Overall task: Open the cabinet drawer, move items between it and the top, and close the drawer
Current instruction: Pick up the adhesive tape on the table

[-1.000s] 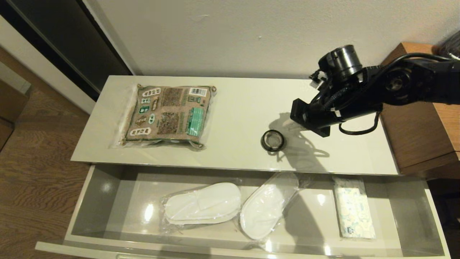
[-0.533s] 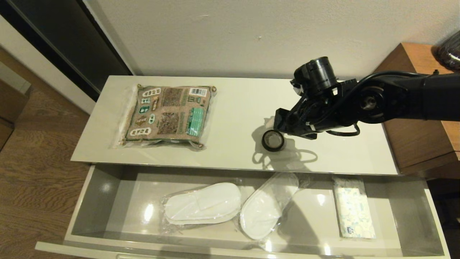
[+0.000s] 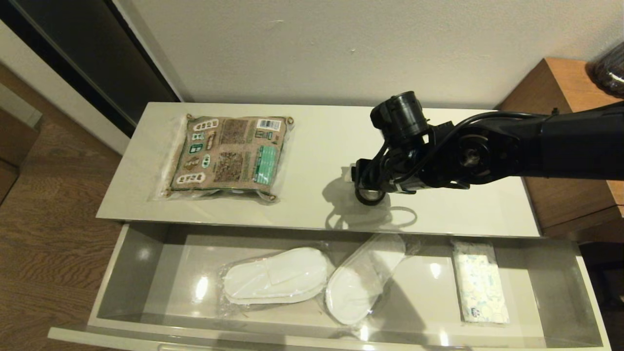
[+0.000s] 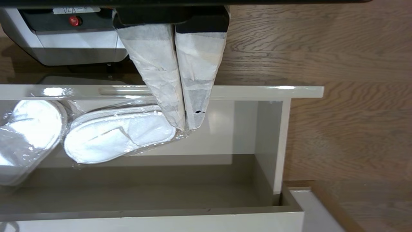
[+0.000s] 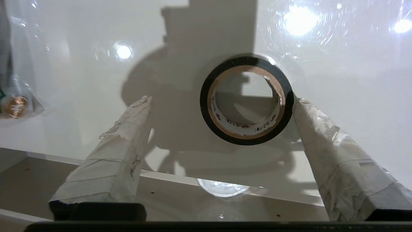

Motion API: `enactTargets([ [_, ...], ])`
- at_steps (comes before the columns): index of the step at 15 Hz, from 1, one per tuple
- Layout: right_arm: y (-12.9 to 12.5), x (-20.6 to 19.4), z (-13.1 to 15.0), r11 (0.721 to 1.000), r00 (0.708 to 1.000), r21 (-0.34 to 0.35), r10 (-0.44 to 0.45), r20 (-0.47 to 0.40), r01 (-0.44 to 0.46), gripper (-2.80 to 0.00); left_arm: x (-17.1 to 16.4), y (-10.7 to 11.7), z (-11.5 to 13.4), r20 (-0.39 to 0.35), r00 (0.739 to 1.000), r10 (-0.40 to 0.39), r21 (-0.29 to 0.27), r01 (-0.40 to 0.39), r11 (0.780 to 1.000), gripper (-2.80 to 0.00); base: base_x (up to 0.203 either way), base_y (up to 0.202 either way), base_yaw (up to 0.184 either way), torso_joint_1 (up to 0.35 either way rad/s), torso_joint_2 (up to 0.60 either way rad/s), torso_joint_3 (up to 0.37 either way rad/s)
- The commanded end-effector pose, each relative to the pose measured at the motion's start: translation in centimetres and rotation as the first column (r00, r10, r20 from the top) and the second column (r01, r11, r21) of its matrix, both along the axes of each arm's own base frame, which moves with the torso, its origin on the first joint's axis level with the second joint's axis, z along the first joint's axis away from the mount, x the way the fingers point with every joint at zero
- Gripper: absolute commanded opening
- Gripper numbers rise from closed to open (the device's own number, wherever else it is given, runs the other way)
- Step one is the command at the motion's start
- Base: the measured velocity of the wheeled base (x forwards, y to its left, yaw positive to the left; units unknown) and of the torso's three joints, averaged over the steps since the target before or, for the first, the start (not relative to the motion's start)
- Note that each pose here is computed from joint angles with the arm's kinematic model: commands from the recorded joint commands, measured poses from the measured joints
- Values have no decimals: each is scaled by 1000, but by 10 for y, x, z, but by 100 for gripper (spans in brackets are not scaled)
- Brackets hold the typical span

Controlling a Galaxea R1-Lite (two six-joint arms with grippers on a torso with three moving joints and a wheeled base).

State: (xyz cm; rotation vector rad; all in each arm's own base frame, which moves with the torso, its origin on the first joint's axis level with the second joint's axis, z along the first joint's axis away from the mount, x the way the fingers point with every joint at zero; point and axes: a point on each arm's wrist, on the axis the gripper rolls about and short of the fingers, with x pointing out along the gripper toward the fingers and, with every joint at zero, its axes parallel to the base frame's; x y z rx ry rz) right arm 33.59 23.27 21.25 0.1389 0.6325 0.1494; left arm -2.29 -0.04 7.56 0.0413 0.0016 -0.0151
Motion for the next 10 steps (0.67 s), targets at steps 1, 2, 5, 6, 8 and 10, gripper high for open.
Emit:
enactTargets([
  [1, 2, 1, -6, 1000, 1000, -19, -5, -17, 5, 0, 0, 0, 0, -1, 1000, 0, 0, 0, 1000, -280, 0, 0, 0, 0, 0, 0],
  [2, 3, 0, -7, 1000, 1000, -20, -5, -19, 4, 0, 0, 0, 0, -1, 1000, 0, 0, 0, 1000, -280, 0, 0, 0, 0, 0, 0],
  [5, 5, 5, -18, 999, 999, -36, -21, -31, 20, 0, 0, 0, 0, -1, 1000, -2, 0, 2, 1000, -280, 0, 0, 0, 0, 0, 0],
  [6, 5, 6, -20, 999, 999, -37, -22, -35, 21, 0, 0, 0, 0, -1, 1000, 0, 0, 0, 1000, -280, 0, 0, 0, 0, 0, 0],
  [8, 6, 8, -30, 998, 998, -53, -28, -58, 25, 0, 0, 0, 0, -1, 1000, -2, 0, 2, 1000, -280, 0, 0, 0, 0, 0, 0],
  [10, 8, 11, -38, 997, 997, -66, -40, -62, 36, 0, 0, 0, 0, -1, 1000, 0, 0, 0, 1000, -280, 0, 0, 0, 0, 0, 0],
])
